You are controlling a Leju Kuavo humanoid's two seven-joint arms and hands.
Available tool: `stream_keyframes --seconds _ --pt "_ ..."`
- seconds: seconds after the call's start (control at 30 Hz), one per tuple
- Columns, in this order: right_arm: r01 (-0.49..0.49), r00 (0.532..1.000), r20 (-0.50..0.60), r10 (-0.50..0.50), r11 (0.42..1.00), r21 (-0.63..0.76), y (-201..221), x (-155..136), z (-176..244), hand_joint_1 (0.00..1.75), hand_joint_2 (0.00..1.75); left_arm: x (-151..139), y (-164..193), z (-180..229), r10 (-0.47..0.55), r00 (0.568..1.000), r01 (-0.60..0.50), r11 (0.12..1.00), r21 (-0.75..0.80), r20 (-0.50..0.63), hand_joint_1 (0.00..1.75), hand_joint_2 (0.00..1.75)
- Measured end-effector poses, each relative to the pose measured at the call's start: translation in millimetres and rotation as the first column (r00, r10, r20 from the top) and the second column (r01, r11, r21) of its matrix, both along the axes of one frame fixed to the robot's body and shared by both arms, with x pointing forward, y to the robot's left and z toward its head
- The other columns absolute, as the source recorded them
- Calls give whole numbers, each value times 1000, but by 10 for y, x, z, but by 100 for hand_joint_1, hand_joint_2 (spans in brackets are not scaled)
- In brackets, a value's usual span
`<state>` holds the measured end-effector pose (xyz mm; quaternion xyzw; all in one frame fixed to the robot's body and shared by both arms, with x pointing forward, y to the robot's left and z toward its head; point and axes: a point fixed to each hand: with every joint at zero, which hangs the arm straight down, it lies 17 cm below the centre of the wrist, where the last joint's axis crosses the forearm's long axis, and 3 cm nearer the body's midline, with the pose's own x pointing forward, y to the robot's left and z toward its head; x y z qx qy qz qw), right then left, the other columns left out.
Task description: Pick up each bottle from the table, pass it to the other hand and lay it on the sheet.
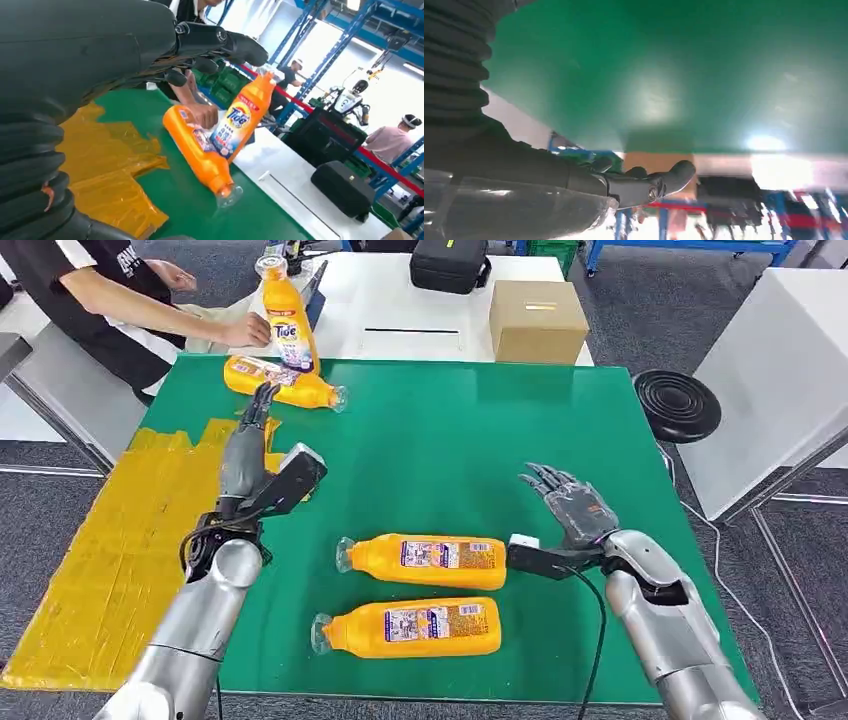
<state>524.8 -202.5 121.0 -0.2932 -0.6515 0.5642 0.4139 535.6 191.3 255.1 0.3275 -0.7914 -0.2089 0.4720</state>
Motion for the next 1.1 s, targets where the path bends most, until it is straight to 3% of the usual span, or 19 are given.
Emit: stream_keyframes --seconds 0.2,0.43,0.8,1.1 --pt "-14 992 123 -9 982 187 260 17 555 0 175 7 -10 -151 2 1000 -2 1000 2 -31 0 175" --pt "-40 989 145 -4 955 294 433 -11 842 0 175 29 2 -298 5 998 -5 1000 -3 -64 0 175" --pt "-60 998 4 62 942 331 747 -92 579 0 175 51 4 -396 2 995 -4 1000 -19 -95 0 175" --pt "-98 984 -122 131 964 248 954 -49 167 0 175 90 34 -461 8 994 -12 999 -36 -109 0 175"
